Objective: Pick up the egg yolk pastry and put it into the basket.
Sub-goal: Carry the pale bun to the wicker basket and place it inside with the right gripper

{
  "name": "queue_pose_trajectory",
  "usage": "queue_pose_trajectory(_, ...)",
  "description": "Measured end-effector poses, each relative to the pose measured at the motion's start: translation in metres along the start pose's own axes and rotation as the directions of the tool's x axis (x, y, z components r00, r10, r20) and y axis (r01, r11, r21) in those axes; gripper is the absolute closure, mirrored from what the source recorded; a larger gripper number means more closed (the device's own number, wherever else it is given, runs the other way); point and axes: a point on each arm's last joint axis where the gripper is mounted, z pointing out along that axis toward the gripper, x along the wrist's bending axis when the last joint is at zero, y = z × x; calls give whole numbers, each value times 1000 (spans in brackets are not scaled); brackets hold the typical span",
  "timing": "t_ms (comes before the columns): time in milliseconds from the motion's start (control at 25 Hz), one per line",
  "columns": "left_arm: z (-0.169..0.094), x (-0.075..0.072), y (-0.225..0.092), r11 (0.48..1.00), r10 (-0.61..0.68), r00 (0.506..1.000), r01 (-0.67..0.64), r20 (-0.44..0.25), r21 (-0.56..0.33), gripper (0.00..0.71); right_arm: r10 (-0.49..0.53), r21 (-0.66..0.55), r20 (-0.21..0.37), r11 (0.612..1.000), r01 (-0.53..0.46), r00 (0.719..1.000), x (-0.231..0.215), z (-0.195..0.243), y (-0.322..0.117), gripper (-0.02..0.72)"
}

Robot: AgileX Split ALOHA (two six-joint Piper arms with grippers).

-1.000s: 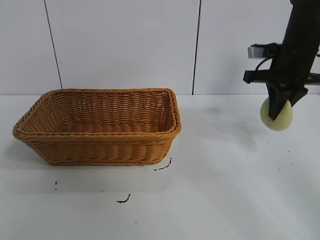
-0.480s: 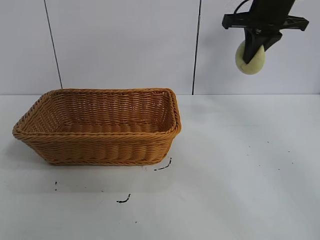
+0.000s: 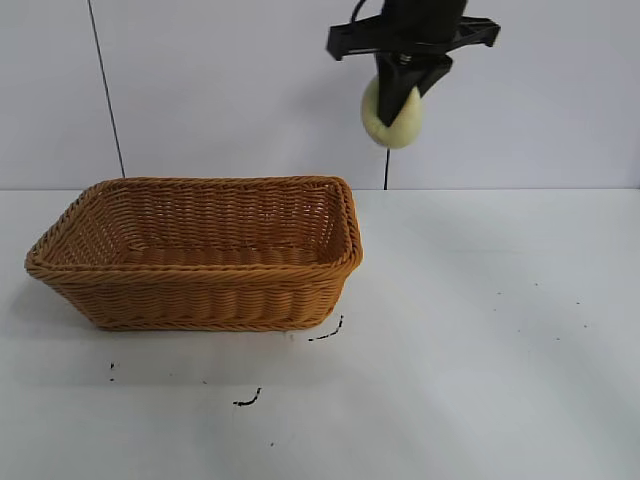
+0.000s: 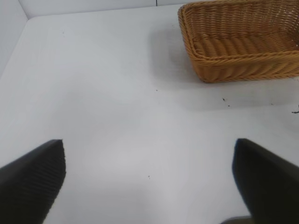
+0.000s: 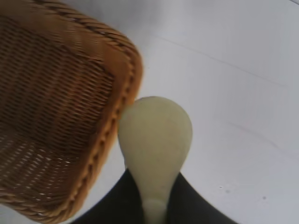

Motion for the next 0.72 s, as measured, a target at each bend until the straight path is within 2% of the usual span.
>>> queue_pose_trajectory(200,0,0,0,1000,0,1000,0,0,0,14,-111,-63,-45,992,108,993,59,4,8,669)
queue_pose_trajectory(360,0,0,0,1000,0,1000,0,0,0,14,-156,-62,-73,986,152,985,90,25,8,669)
queue_pose_trajectory(720,0,0,0,1000,0,1000,0,0,0,14,-116,-16,-100,993,115,988,103,99,-1,670)
